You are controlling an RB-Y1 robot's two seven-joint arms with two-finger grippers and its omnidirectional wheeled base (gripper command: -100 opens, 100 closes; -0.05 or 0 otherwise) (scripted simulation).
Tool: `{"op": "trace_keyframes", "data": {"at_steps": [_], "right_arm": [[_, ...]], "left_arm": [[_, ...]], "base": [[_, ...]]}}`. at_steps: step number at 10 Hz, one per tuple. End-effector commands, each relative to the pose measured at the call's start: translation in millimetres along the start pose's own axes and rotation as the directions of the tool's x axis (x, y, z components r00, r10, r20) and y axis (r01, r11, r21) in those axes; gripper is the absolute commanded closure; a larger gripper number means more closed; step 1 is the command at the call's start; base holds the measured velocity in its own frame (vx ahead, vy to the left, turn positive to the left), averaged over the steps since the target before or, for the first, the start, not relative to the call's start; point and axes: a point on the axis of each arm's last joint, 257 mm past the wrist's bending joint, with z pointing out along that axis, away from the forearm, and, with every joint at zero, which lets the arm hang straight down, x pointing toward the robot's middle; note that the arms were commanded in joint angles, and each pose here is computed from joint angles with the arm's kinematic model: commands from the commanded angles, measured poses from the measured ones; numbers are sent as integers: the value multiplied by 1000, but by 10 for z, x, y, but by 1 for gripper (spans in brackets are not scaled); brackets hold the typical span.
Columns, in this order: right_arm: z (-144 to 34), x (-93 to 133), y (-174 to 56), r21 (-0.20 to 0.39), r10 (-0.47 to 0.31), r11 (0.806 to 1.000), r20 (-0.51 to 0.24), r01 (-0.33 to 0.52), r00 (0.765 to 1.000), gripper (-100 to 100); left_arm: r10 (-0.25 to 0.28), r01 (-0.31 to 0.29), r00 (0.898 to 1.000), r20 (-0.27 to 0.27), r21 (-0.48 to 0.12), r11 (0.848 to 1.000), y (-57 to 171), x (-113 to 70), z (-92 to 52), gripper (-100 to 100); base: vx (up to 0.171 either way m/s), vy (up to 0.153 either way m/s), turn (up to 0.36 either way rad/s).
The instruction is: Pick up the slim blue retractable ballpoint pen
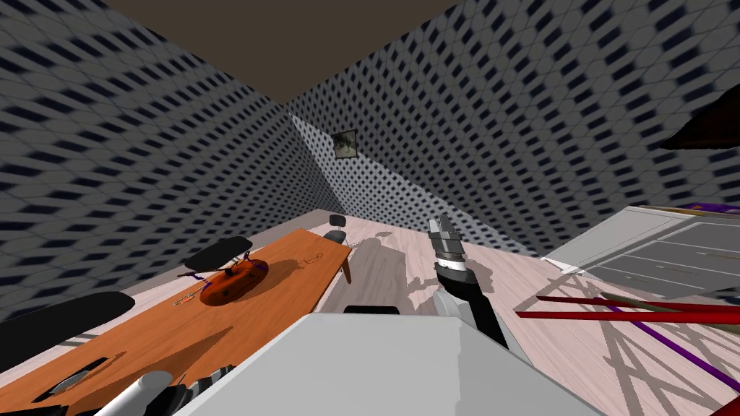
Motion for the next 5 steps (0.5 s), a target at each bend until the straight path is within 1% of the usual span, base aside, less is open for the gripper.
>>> {"op": "trace_keyframes", "data": {"at_steps": [1, 2, 4, 5], "right_arm": [[0, 0, 0, 0, 0, 1000, 0, 0, 1000, 0], [1, 1, 0, 0, 0, 1000, 0, 0, 1000, 0], [0, 0, 0, 0, 0, 1000, 0, 0, 1000, 0], [0, 0, 0, 0, 0, 1000, 0, 0, 1000, 0]], "left_arm": [[-28, 29, 1000, -8, 7, 1000, -208, -61, 9, -100], [-61, 61, 998, 0, 8, 998, -282, -121, 18, -100], [-61, 61, 998, 0, 8, 998, -282, -121, 18, -100], [-91, 92, 996, -10, 25, 995, -536, -203, 9, -100]], "base": [[-49, -37, -161], [-49, -37, -161], [-6, -5, -20], [-24, -18, -79]]}}
